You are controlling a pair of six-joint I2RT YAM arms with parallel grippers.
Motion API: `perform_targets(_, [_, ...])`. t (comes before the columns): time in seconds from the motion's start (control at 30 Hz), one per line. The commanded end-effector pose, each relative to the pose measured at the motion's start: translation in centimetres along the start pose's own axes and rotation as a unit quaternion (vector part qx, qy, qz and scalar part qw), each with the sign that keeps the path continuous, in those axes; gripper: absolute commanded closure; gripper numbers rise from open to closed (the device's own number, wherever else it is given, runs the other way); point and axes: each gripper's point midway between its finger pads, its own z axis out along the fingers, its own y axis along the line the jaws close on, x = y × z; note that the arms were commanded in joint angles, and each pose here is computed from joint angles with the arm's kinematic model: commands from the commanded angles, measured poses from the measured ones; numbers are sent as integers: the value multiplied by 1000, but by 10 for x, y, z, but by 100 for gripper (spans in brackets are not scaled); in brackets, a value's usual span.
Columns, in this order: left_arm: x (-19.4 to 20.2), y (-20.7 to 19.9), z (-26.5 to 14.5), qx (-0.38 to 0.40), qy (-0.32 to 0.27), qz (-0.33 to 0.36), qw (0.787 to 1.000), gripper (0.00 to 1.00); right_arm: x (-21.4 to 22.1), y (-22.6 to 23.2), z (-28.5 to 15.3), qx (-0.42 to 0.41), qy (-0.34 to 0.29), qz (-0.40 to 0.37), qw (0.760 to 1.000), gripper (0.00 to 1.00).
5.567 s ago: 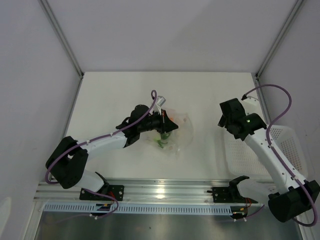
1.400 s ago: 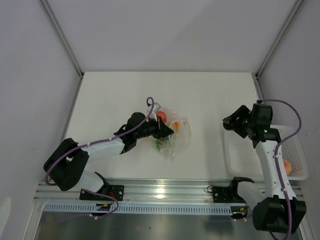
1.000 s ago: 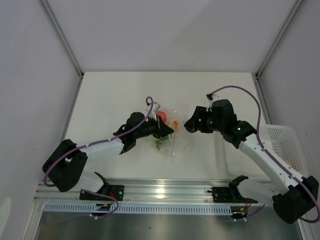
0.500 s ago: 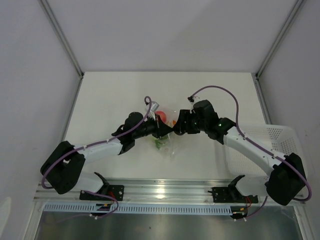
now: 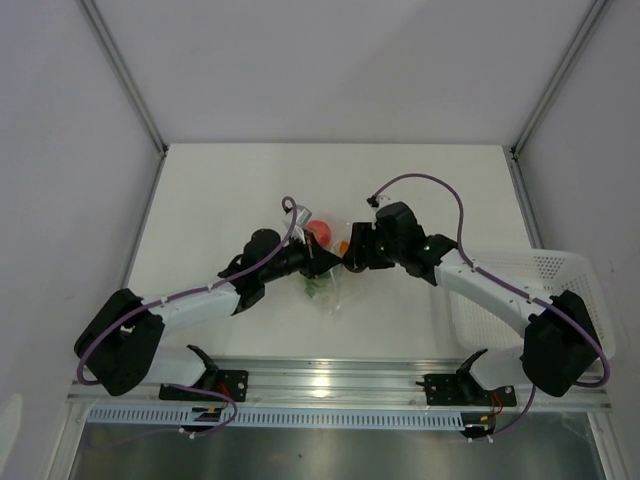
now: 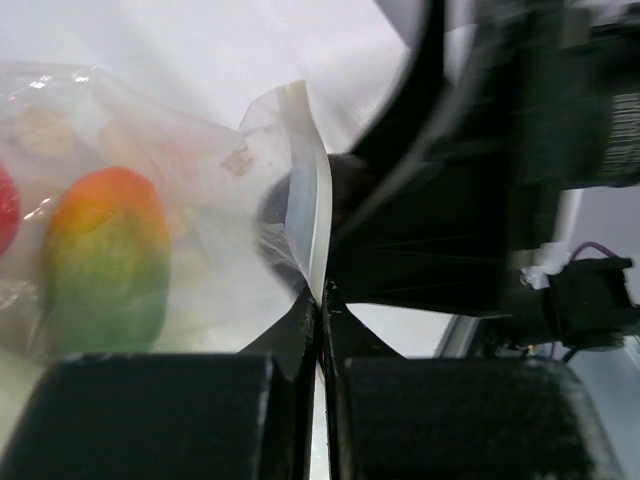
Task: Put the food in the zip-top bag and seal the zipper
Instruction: Place the fake fruit in the zipper food storage bag.
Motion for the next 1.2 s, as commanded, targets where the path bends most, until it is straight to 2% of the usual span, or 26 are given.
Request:
perform_targets(0.0, [-33, -43, -7, 80, -57, 38, 994, 99, -6, -1, 16, 7, -14, -11, 1000, 64])
perform_targets(0.1, [-34, -44, -9, 83, -61, 39, 994, 99, -6, -3, 22, 17, -10, -11, 1000, 59])
perform_targets(0.2, [-34, -44, -10, 84, -63, 41, 994, 99, -11, -5, 24, 27, -13, -11, 999, 44])
perform_targets(0.27, [-34, -45, -10, 85, -63, 41, 994, 99, -13, -5, 25, 30, -15, -11, 999, 3])
perform_targets(0.3, [-35, -44, -10, 84, -64, 41, 994, 99, -14, -6, 24, 32, -17, -10, 999, 1])
perform_targets(0.53, [-34, -43, -8, 79, -59, 39, 994, 100, -19, -12, 12, 57, -25, -17, 998, 1])
perform_targets(0.97, [-31, -36, -3, 64, -50, 32, 996, 99, -26, -40, -55, 144, -59, -8, 988, 1])
perform_targets(1.07, [-31, -36, -2, 64, -49, 32, 996, 100, -33, -53, -72, 182, -78, 4, 980, 1])
perform_targets(1.17, [-30, -37, -2, 66, -47, 31, 996, 100, -43, -74, -95, 245, -116, 33, 962, 1])
